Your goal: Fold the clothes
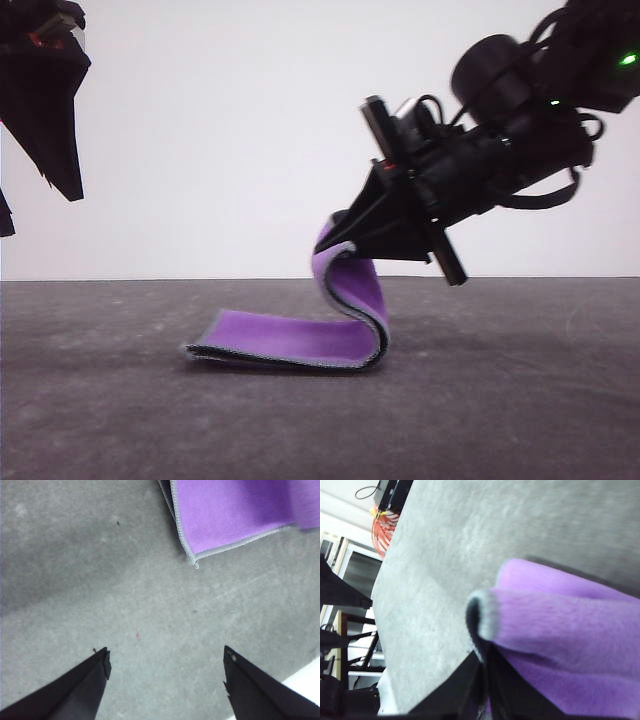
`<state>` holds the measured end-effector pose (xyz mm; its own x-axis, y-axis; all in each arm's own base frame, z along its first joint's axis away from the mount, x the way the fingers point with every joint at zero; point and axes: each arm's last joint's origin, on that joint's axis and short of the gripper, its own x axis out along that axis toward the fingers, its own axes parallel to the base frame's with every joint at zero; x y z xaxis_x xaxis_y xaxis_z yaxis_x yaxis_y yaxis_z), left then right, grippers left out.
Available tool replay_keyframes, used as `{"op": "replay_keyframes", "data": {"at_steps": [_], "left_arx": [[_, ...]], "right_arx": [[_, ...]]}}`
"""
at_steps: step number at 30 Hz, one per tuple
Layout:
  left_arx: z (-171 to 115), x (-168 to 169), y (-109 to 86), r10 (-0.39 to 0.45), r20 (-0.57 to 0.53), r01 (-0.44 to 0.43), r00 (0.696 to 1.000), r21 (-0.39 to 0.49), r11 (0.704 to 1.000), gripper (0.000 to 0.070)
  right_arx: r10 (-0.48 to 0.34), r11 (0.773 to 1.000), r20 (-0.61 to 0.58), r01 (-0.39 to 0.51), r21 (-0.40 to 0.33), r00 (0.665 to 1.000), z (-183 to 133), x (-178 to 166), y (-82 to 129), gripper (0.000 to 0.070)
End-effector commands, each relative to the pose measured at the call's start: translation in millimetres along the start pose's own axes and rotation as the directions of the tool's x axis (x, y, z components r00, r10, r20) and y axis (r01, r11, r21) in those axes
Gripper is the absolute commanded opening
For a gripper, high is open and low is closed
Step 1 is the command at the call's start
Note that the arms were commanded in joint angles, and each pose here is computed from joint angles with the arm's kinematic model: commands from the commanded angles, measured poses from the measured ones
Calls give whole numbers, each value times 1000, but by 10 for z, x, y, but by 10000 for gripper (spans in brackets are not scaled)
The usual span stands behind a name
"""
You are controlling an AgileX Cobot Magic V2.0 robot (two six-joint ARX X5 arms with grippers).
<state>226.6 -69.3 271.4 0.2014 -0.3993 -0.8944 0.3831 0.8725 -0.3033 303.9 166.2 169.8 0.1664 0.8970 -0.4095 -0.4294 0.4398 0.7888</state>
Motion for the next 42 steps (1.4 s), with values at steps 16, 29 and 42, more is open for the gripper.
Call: {"op": "replay_keyframes", "data": {"at_steps": [16,29,42], "left_arx": [[21,-2,-11,0,3,0,1000,3,1000,434],[16,-2,-11,0,-2,0,1000,1,1000,434],[47,-3,-10,1,29,-2,1000,15,1000,434]], "right_arx": [[30,1000,-72,-30,1,997,110,574,88,1],[48,999,-90,-47,12,995,104,587,85,395],[169,975,-109,-182,-124,980,248,234,276,395]]}}
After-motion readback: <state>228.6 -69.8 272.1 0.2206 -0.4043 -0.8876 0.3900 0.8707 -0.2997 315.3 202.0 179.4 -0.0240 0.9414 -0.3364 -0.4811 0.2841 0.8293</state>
